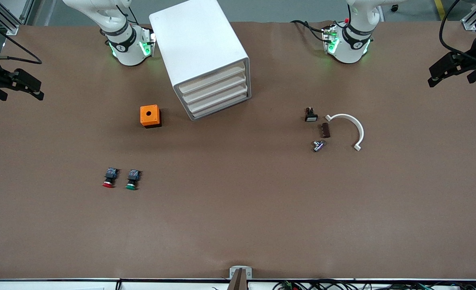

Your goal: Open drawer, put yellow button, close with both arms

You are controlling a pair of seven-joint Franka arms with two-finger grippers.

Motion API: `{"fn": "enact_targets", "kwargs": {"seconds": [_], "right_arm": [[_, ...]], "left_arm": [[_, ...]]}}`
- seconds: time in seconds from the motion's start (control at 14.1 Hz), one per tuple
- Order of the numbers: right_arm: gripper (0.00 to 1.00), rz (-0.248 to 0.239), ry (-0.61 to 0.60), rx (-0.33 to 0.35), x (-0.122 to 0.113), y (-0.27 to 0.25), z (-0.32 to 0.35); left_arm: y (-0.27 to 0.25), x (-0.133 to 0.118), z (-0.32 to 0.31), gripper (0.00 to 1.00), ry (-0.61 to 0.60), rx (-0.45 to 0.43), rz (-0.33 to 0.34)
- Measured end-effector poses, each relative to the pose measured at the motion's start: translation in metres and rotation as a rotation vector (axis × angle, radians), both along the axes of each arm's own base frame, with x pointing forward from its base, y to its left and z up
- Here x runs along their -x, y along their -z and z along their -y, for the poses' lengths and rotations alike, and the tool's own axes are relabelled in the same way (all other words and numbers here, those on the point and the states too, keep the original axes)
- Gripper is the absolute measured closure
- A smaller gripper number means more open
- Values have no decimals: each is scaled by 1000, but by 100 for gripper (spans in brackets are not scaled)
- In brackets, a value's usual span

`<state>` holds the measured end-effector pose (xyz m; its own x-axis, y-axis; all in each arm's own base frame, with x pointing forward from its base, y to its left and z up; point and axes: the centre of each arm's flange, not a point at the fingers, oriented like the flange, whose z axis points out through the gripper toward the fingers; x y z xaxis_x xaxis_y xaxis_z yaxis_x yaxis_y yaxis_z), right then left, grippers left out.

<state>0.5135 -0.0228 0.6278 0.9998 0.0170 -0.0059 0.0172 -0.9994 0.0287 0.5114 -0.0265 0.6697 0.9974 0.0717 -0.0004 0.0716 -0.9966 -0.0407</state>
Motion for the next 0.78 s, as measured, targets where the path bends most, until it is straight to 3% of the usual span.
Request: {"fn": "enact_targets", "kwargs": {"seconds": [0.78], "right_arm": [[0, -4, 9, 0, 0, 1, -4]], "left_arm": [[-3, -1, 3, 0, 6, 1, 12]]}}
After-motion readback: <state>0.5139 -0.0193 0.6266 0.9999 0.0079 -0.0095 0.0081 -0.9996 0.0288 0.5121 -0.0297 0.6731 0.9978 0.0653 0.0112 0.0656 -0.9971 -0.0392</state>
